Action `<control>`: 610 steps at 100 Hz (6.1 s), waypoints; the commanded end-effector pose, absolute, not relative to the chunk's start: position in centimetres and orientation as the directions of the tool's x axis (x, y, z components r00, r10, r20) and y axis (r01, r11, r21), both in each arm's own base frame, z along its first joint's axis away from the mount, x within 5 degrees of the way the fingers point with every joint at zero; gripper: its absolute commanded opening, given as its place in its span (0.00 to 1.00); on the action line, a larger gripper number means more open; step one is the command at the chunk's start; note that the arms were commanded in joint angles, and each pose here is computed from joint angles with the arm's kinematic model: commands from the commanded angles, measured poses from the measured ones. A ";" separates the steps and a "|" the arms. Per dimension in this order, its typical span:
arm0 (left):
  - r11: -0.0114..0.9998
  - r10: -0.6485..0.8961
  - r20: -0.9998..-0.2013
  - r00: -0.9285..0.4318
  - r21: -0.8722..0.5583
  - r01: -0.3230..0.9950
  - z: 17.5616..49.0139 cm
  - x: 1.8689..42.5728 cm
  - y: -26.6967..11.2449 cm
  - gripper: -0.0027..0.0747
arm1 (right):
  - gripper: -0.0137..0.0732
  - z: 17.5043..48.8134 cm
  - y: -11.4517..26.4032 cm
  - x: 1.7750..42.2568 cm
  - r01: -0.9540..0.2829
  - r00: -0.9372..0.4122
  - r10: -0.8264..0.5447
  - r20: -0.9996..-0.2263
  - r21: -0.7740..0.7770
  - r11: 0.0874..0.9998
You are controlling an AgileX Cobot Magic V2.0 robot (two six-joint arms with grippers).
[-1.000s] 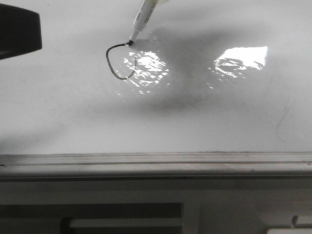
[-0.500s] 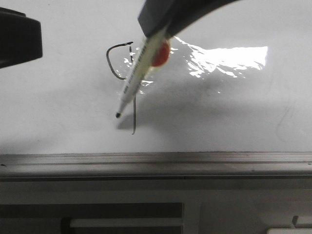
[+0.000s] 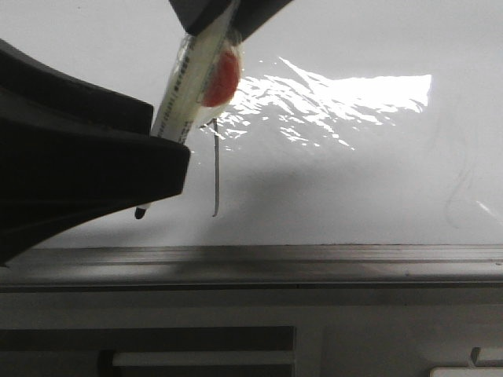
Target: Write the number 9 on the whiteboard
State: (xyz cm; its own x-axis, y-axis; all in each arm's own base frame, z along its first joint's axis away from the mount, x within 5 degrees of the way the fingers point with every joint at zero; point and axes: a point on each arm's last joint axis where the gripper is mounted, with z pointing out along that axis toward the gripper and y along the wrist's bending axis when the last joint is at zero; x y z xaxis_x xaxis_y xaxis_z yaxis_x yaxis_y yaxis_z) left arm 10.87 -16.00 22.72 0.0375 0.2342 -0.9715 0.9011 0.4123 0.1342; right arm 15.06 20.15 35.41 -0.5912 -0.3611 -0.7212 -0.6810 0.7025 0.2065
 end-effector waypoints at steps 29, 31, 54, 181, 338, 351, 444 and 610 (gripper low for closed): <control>0.370 0.085 -0.991 0.101 0.125 0.921 24.5 10.9 -17.1 0.11 | 0.09 37.4 20.0 14.8 -0.696 -0.548 -0.308 -0.777 0.221 0.683; 0.365 0.081 -0.991 0.106 0.129 0.922 24.6 10.8 -17.2 0.07 | 0.09 37.4 20.0 14.8 -0.696 -0.549 -0.308 -0.777 0.221 0.683; 0.357 0.074 -0.991 0.112 0.132 0.925 24.6 10.7 -17.2 0.01 | 0.23 37.5 20.0 14.8 -0.697 -0.546 -0.305 -0.780 0.222 0.682; 0.725 -0.244 -0.842 -0.481 -0.488 0.487 22.5 14.3 -14.8 0.46 | 0.63 37.2 19.7 14.8 -0.698 -0.544 -0.340 -0.767 0.189 0.691; 0.633 -0.276 -0.939 -0.205 -0.339 0.696 21.3 6.6 -7.0 0.01 | 0.09 26.5 4.9 3.9 -0.769 0.168 -0.027 -0.985 -0.148 0.622; 0.633 -0.276 -0.939 -0.205 -0.339 0.696 21.3 6.6 -7.0 0.01 | 0.09 26.5 4.9 3.9 -0.769 0.168 -0.027 -0.985 -0.148 0.622; 0.991 0.036 -0.996 -0.084 0.025 0.132 19.3 5.8 -0.8 0.01 | 0.09 26.5 4.9 3.9 -0.769 0.168 -0.027 -0.985 -0.148 0.622; 1.000 -0.020 -0.981 -0.193 -0.016 -0.024 18.2 5.3 0.0 0.01 | 0.09 25.7 3.5 5.4 -0.490 0.235 -0.093 -0.968 -0.201 0.848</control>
